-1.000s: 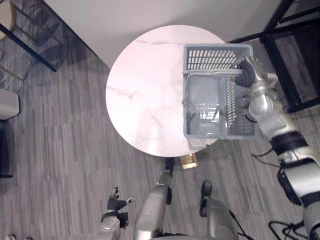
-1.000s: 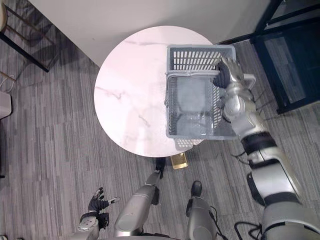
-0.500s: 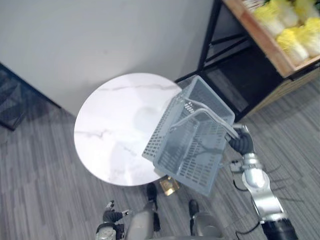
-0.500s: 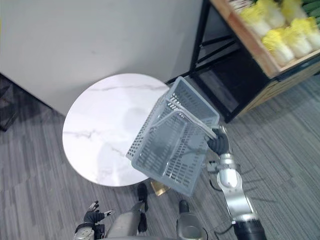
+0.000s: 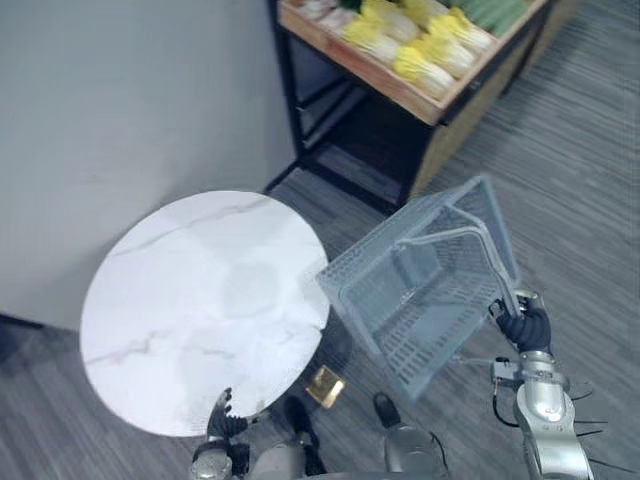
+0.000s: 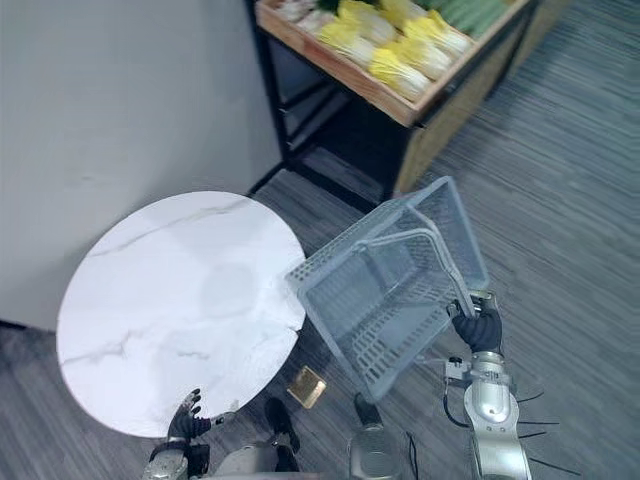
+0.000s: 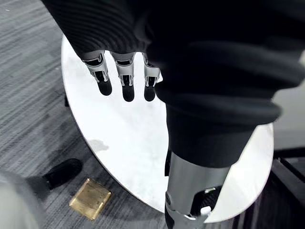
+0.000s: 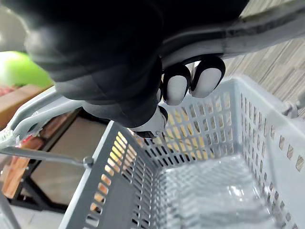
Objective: Pick vegetable in the basket
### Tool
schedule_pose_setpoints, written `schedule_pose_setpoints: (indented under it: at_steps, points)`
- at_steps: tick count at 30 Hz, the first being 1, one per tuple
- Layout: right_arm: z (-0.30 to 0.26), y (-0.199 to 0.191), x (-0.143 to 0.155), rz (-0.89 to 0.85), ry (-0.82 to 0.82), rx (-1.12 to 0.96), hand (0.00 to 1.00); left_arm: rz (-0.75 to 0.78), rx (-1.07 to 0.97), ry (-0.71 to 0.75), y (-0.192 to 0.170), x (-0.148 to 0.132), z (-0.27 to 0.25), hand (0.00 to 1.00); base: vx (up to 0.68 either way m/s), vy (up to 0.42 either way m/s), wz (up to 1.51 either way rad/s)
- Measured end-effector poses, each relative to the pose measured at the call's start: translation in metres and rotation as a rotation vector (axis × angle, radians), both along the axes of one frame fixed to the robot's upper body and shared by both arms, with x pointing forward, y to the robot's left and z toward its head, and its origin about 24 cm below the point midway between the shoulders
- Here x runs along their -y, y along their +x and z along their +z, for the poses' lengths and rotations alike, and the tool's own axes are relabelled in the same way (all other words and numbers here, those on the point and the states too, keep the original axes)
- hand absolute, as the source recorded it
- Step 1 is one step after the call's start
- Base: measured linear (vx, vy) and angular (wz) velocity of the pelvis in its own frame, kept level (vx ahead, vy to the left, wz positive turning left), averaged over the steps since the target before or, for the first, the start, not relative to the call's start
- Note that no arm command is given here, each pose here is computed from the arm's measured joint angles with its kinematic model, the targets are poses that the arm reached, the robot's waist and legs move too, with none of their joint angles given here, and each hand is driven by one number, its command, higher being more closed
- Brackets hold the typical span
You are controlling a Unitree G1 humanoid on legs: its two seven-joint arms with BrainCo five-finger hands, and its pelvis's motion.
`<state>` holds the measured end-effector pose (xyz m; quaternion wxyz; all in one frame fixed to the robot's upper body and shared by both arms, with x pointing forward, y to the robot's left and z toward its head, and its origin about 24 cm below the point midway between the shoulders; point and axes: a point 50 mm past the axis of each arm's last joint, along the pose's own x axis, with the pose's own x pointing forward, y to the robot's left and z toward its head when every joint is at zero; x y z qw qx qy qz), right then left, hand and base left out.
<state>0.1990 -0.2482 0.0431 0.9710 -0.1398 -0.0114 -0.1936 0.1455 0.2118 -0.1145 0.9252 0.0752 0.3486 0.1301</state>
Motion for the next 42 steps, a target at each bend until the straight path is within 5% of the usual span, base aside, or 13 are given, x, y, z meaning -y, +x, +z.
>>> schedule_pose_setpoints:
  at_steps: [6,18,30,42]
  points:
    - [-0.015,-0.004,0.002,-0.032,0.011,-0.057,1.00,0.050,-0.026,0.020,-0.015,-0.011,-0.002,0.00,-0.10,-0.139,0.50]
    - [-0.019,-0.026,-0.002,-0.105,0.096,-0.052,1.00,0.109,-0.028,-0.063,-0.035,0.015,-0.005,0.00,-0.26,-0.189,0.40]
    - [-0.036,-0.043,0.000,-0.237,0.238,-0.076,1.00,0.096,0.020,-0.080,-0.023,0.025,0.001,0.00,-0.06,0.035,-0.22]
    - [-0.046,-0.019,-0.025,-0.124,0.327,-0.095,1.00,0.067,0.190,-0.021,0.017,0.009,0.031,0.00,0.03,-0.012,-1.28]
